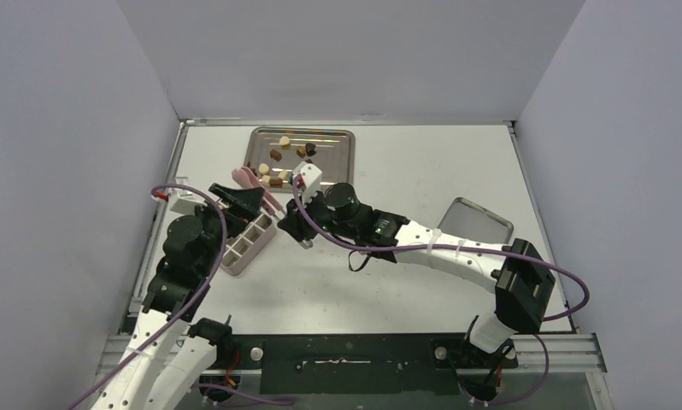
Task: Pack the chocolate
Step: Adjust the clamp.
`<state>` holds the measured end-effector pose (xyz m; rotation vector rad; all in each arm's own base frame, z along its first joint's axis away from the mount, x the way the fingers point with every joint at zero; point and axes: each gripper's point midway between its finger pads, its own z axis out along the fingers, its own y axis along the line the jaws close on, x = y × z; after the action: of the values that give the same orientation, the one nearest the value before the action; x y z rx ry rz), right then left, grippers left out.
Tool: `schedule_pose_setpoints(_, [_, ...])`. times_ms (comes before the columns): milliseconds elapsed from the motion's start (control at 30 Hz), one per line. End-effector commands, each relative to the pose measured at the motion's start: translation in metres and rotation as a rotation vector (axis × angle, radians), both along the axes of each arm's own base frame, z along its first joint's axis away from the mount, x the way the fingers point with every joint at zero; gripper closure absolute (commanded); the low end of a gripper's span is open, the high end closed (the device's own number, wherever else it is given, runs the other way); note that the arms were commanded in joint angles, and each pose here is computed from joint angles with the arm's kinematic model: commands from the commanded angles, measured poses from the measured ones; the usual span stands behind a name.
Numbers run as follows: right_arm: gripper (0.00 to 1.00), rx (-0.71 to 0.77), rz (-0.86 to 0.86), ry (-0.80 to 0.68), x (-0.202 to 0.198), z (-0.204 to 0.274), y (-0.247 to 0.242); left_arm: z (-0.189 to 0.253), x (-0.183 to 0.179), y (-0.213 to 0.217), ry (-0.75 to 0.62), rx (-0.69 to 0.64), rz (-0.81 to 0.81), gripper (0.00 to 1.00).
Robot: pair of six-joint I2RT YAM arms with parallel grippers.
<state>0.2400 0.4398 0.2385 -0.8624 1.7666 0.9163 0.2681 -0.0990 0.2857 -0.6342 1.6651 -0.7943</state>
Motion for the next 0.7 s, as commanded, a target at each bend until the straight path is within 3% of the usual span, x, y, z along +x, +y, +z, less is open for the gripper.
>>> schedule_pose_setpoints(0, [0.69, 0.152, -0.019, -0.113, -0.005, 0.061, 0.005, 0.019, 0.008, -0.005, -0.072, -0.128, 0.007, 0.15])
schedule_pose_setpoints(333, [0.67, 0.115, -0.030, -0.169, -0.014, 0.057, 0.015, 0.013, 0.013, -0.015, -0.060, -0.240, -0.019, 0.27])
schedule_pose_setpoints(667, [0.65, 0.076, -0.056, -0.194, -0.015, 0.040, 0.011, 0.025, 0.007, -0.031, -0.082, -0.406, -0.103, 0.66])
